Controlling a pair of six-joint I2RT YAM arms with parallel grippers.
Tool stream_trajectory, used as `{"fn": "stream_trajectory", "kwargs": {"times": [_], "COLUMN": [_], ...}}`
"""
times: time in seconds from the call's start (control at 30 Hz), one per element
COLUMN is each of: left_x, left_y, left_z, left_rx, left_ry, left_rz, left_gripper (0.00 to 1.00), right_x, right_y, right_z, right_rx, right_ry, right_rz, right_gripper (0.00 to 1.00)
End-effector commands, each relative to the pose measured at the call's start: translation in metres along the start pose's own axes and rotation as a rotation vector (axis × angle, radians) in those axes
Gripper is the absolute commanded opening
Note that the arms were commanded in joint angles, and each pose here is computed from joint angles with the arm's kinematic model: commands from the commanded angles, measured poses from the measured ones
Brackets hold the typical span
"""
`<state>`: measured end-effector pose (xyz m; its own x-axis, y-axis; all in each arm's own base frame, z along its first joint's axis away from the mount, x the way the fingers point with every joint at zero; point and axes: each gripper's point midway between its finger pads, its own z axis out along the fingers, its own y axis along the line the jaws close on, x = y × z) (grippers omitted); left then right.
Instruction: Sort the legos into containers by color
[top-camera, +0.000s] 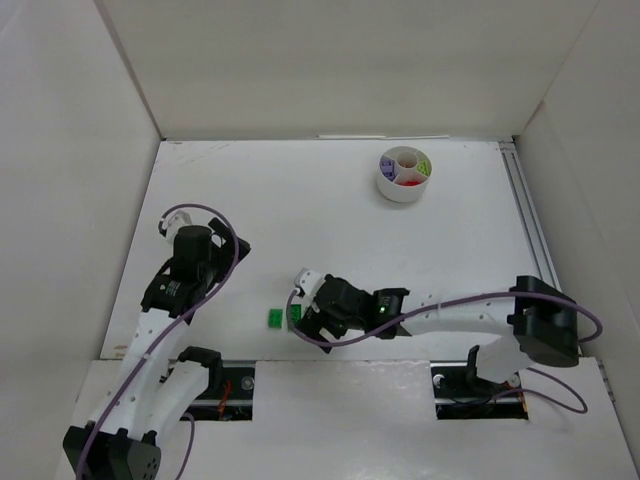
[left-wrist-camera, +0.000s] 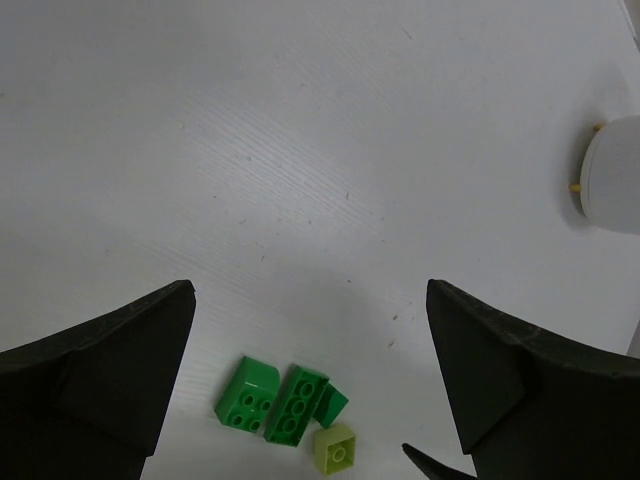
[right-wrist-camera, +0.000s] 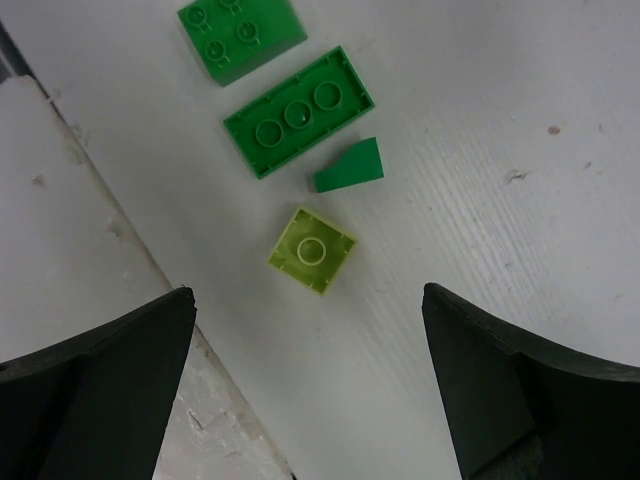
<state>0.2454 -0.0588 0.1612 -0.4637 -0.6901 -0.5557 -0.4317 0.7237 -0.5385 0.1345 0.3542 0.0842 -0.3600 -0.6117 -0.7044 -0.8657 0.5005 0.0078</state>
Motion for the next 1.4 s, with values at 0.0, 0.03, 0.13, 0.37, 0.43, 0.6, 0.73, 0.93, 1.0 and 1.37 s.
{"fn": "stream_trajectory", "kwargs": {"times": [0.0,0.03,0.13,0.37,0.43,0.6,0.73,0.93,1.0,1.37], "left_x": [0.003,0.003,0.002,-0.002,-0.001,-0.002,0.002,0.018,0.02,-0.014], "left_y": [0.008,0.008,0.009,0.005,0.007,0.006,-0.001,-0.022,-0.038,-0.095], "left_z": [-0.003,-0.003,-0.003,0.003,0.005,0.007,0.008,0.016,0.017,0.034], "left_rx": [-0.024,-0.024,-0.03,-0.032,-0.04,-0.04,-0.005,0.136,0.221,0.342], "left_ry": [-0.002,-0.002,-0.009,-0.019,-0.012,-0.012,0.013,0.083,0.097,0.05], "left_rz": [-0.005,-0.005,0.006,0.005,0.016,0.025,0.046,0.098,0.124,0.269], "left_gripper": [1.0,1.0,1.0,1.0,1.0,1.0,1.0,1.0,1.0,1.0], "right_x": [-0.014,-0.009,-0.002,-0.003,-0.005,-0.006,-0.015,-0.05,-0.053,-0.078], "right_y": [-0.005,0.0,0.001,0.006,0.006,0.005,-0.001,-0.093,-0.128,-0.399], "right_z": [0.012,0.015,0.026,0.045,0.044,0.034,0.019,-0.01,-0.021,-0.131], "right_rx": [0.106,0.1,0.125,0.123,0.124,0.125,0.128,0.183,0.217,0.609], "right_ry": [-0.046,-0.032,-0.011,0.019,0.021,0.026,0.007,-0.11,-0.133,-0.313], "right_rz": [0.112,0.1,0.105,0.087,0.087,0.086,0.098,0.216,0.241,0.502], "right_gripper": [1.0,1.0,1.0,0.83,0.65,0.25,0.21,0.21,0.21,0.21]}}
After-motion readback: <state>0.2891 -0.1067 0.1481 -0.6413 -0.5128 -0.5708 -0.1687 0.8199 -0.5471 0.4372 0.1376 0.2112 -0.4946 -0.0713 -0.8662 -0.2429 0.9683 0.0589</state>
